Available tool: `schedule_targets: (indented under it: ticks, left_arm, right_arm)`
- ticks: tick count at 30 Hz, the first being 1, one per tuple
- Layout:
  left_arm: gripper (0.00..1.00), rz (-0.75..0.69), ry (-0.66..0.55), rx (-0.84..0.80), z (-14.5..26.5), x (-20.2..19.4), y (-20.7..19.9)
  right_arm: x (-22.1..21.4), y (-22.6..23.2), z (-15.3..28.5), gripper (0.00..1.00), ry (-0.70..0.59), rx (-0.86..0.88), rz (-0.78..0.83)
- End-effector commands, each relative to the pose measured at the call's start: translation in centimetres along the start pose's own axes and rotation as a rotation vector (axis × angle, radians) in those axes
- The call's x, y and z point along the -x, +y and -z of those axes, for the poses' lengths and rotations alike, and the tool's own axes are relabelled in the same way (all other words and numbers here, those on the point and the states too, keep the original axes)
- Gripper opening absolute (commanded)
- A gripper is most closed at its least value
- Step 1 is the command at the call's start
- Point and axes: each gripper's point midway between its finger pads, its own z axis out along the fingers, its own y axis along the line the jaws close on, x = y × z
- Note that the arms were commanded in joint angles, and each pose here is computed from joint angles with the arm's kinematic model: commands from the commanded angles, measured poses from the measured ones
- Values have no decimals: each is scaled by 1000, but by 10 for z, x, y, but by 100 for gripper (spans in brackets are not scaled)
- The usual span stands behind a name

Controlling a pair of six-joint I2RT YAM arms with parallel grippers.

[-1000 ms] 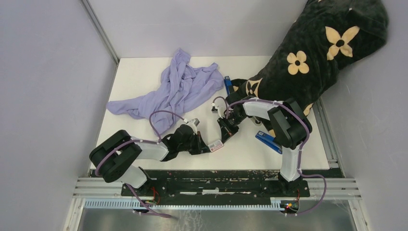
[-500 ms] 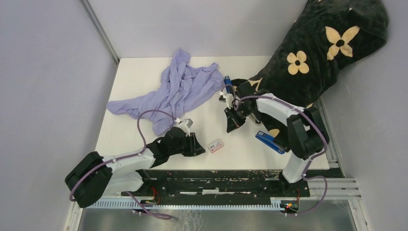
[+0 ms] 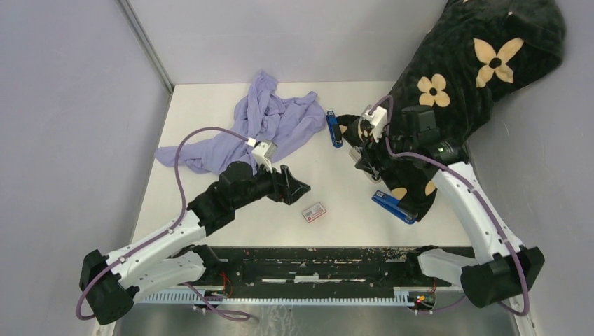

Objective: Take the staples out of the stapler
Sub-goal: Reset both arms

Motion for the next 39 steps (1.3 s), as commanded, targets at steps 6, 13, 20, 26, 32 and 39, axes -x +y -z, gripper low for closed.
schedule_targets:
  ticks: [6,13,20,26,32,39]
  left_arm:
    - [99,-213,-265,98,55,117,-29]
    - [99,-266,-526,81,112,195,-65]
    - [99,-356,-520,30,120,229,-98]
    - [99,-386,-494,78,111,216,-81]
    - [99,-405,-481,107,108,208,-71]
    - [99,-407,-451,99,102,201,-69]
  right_arm:
    - [94,-34,93,100,-276,-370,37]
    - [141,-4,146,100,-443,-348,-66]
    - [152,20,163,100,-514,-261,-100]
    - [154,22,167,100,-543,-256,-176]
    - [155,16,163,100,-546,-259,-217]
    - [150,14,158,99,-538,-257,-207]
